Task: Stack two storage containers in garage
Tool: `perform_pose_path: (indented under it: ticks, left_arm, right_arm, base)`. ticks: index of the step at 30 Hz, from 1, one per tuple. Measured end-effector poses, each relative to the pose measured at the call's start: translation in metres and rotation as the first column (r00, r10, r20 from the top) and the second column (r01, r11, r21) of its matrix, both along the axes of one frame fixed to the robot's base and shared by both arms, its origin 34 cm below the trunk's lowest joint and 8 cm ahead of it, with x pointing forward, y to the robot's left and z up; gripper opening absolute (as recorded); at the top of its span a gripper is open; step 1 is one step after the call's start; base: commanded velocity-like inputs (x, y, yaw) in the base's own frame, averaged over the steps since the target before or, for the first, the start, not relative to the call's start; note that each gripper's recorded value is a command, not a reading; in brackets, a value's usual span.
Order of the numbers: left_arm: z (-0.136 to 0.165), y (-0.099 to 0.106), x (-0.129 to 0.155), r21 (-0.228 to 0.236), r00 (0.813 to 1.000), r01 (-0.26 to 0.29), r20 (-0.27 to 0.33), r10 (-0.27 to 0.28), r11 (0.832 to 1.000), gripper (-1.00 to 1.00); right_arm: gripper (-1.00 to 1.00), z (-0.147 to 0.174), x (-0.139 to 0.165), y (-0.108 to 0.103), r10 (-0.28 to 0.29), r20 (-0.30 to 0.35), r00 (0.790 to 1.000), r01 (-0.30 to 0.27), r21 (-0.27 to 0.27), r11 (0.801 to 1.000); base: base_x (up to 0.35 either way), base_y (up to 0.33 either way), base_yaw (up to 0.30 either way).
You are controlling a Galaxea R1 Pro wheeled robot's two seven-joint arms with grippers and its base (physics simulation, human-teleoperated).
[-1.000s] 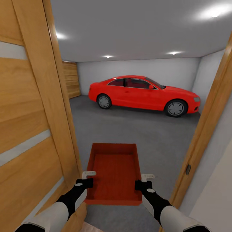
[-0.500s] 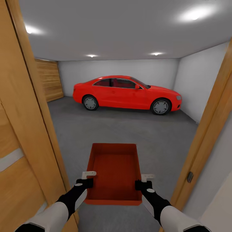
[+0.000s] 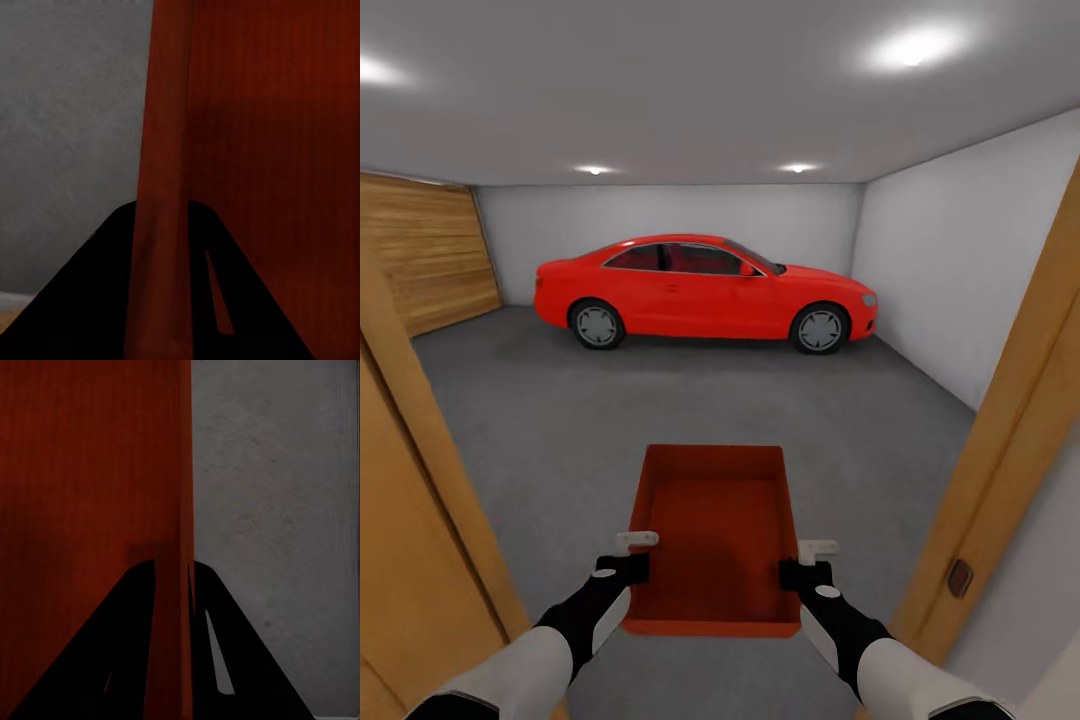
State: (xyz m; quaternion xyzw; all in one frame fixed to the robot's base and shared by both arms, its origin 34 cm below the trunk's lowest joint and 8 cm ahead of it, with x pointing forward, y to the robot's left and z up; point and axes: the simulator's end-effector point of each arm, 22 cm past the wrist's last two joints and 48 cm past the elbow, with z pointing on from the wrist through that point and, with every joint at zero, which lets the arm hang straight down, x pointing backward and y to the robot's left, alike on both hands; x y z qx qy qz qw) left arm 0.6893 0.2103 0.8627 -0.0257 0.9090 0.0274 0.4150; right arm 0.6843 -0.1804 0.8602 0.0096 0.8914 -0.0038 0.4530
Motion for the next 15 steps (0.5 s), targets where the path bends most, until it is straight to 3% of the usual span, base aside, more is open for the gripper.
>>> perform_pose_path:
  ticks: [10,15]
  left_arm:
    - [0.0,0.0001,0.0,0.0,1.0,0.0,0.0,0.0,1.0,-1.0]
    - [0.0004,0.0006,0.0011,0.0,1.0,0.004,0.003,-0.004,1.0,-1.0]
  right_arm:
    - [-1.0,0.0002,0.0002,0.0001,0.0,0.0,1.0,0.0,0.0,1.0]
    - [-1.0,0.0008,0.0011,0.0003,0.0,0.003,1.0,0.0,-0.006,1.0]
  base:
    - [0.264,0.152,-0.014]
    - [0.0,0.0,0.0]
